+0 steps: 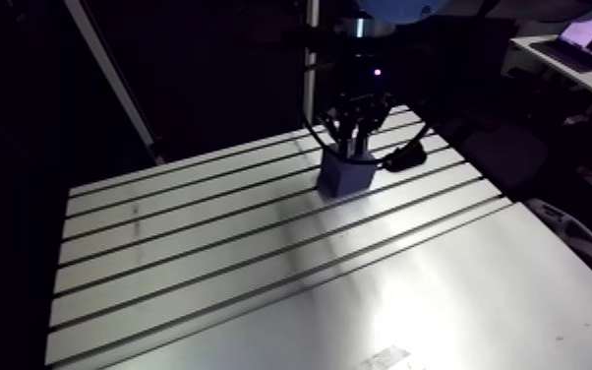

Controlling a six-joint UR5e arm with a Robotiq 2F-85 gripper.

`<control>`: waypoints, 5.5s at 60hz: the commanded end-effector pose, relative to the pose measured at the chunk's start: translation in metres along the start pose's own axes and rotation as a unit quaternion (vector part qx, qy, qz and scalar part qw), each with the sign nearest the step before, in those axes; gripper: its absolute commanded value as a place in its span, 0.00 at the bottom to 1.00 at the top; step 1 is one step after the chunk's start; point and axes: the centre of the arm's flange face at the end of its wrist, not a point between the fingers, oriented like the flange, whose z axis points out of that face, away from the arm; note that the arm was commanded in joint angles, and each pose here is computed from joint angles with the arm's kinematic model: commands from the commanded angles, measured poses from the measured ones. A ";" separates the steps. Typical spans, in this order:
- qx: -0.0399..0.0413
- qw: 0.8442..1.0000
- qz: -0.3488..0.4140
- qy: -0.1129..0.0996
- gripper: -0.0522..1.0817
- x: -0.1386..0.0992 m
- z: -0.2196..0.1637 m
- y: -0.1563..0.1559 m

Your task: Pick up the M10 bolt and insert it into the hex recess until seated.

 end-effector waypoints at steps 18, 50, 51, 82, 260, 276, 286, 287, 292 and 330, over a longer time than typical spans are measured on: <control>0.000 1.000 -0.001 0.000 0.62 0.000 0.000 0.000; 0.000 1.000 -0.002 -0.001 0.63 0.000 0.001 0.001; 0.000 1.000 -0.002 -0.001 0.63 0.000 0.001 0.001; -0.001 1.000 -0.008 -0.001 0.64 0.001 0.001 0.001; -0.005 0.978 -0.206 0.005 0.67 0.002 -0.009 0.006; -0.006 0.977 -0.211 0.006 0.58 0.003 -0.010 0.007; -0.008 0.978 -0.210 0.006 0.11 0.003 -0.011 0.006; -0.008 0.978 -0.210 0.006 0.11 0.003 -0.011 0.006; -0.007 0.978 -0.209 0.006 0.06 0.003 -0.011 0.006; -0.015 0.994 -0.107 0.029 0.26 0.010 -0.035 0.015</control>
